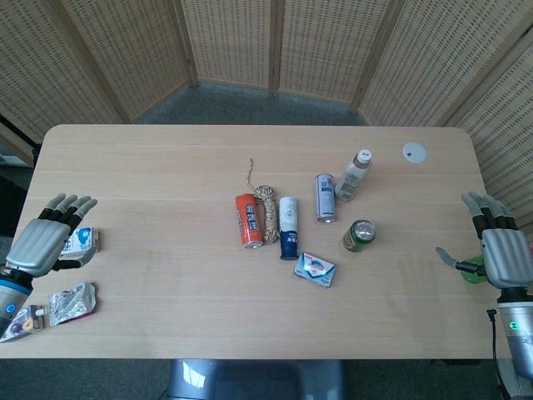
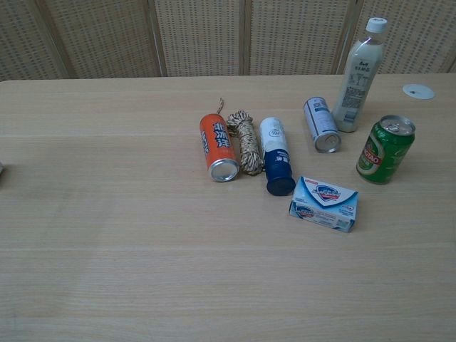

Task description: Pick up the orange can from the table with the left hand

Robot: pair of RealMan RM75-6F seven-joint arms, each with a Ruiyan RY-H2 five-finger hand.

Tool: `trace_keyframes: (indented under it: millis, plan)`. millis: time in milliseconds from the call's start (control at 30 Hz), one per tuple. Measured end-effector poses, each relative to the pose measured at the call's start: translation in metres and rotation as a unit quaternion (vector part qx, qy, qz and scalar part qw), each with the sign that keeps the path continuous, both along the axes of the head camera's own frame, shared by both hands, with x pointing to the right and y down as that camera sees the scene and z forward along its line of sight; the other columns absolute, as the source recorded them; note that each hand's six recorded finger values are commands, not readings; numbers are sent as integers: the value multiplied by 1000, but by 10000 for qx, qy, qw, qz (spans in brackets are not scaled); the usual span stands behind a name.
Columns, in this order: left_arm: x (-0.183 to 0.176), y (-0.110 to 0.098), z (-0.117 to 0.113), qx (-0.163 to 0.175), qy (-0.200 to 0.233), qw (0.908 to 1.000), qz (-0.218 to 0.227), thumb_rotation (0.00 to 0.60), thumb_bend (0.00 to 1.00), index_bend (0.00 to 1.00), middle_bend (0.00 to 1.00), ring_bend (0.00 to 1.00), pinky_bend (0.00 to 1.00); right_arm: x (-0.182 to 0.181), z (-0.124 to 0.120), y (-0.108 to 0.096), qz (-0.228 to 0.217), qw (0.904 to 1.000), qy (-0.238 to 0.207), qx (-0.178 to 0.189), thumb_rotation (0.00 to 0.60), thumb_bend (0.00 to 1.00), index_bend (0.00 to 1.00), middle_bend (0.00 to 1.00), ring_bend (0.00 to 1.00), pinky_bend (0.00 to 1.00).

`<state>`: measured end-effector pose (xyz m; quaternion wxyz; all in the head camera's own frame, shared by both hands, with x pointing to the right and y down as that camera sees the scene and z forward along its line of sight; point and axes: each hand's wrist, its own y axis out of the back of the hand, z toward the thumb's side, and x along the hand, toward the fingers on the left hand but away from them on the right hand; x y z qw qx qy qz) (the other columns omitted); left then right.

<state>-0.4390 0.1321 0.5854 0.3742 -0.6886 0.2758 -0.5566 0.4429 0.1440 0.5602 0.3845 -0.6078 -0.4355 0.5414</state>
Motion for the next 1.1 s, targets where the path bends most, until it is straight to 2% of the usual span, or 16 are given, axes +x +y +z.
trace_keyframes:
  millis: [333,500,633,800,967,1100]
  plan:
    - [7,-3,1,-31,-5,9999,162,394,410,0,0,0,0,1,-1,6,64,9999,-98,-7,320,245,0,27,0,0]
    - [19,-13,3,-40,-57,9990,439,399,410,0,0,0,0,4,-3,10,127,9999,-114,-1,321,245,0,26,0,0]
    - [33,-23,11,-110,-172,9965,810,440,408,0,0,0,0,5,-5,12,165,9998,-114,8,321,246,0,27,0,0]
    - [67,-38,29,-159,-396,9867,1570,461,408,0,0,0,0,10,-9,16,246,9996,-113,26,321,245,0,27,0,0]
    - [115,-52,47,5,-515,9693,2404,481,407,0,0,0,0,15,-14,20,325,9994,-82,52,320,246,0,27,0,0]
    - [149,-58,64,-16,-535,9570,2853,482,409,0,0,0,0,18,-18,22,361,9993,-42,73,324,244,0,26,0,0]
